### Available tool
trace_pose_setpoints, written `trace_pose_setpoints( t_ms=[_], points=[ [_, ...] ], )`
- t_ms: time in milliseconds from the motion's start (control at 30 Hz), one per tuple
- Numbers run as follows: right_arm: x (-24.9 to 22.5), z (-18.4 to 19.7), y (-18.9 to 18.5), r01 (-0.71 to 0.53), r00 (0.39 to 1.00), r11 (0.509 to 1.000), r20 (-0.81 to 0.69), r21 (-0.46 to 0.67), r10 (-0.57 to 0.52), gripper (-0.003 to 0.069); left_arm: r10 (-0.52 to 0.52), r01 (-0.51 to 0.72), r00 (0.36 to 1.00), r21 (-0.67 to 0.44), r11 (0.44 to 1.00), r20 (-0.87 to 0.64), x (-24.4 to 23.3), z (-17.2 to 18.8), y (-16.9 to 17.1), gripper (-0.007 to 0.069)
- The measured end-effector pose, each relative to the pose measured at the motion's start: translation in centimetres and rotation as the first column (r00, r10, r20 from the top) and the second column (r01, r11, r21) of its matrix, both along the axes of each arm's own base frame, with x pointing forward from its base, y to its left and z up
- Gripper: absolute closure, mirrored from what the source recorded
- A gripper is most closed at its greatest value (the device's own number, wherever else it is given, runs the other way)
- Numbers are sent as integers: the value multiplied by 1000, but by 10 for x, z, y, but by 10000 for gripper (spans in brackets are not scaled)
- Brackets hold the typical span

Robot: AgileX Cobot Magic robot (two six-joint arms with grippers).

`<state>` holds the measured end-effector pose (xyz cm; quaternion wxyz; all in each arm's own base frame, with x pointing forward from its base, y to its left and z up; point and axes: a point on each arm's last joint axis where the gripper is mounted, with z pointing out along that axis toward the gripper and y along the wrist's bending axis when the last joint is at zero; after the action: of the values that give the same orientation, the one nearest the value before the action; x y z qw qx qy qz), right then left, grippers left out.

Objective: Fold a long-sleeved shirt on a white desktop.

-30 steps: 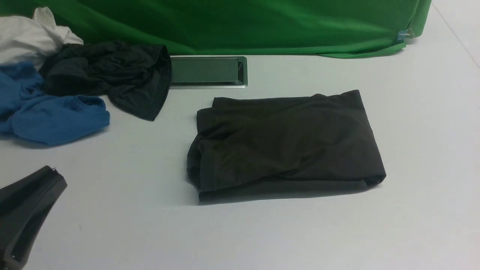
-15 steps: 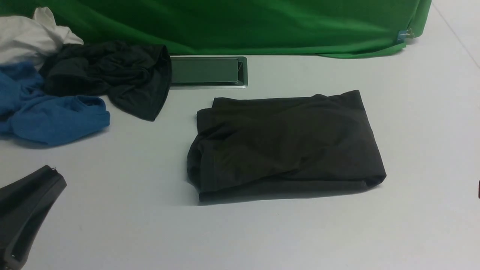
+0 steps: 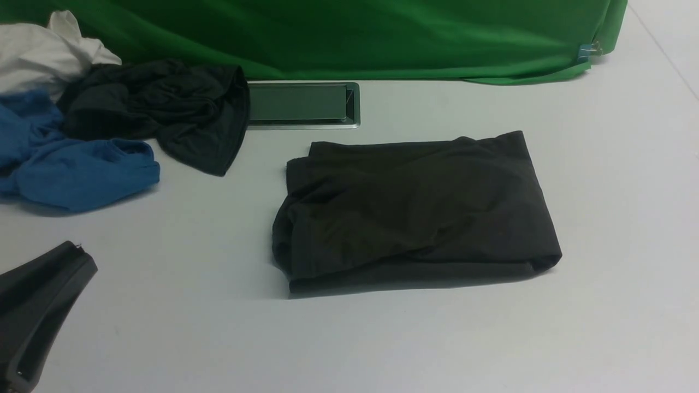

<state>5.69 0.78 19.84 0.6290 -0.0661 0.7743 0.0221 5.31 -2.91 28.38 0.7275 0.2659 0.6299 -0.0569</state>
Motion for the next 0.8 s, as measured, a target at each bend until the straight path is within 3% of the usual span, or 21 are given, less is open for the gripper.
trace_pose_setpoints(
  t_ms=[167, 800],
  points=[
    [-2, -11, -1, 26, 1000, 997, 13, 66, -27, 628, 0, 0, 1000, 2, 1000, -4, 1, -1, 0, 607],
    [-2, -10, -2, 48, 998, 997, 27, 67, -49, 619, 0, 0, 1000, 1, 1000, -5, 1, -1, 0, 607]
  ],
)
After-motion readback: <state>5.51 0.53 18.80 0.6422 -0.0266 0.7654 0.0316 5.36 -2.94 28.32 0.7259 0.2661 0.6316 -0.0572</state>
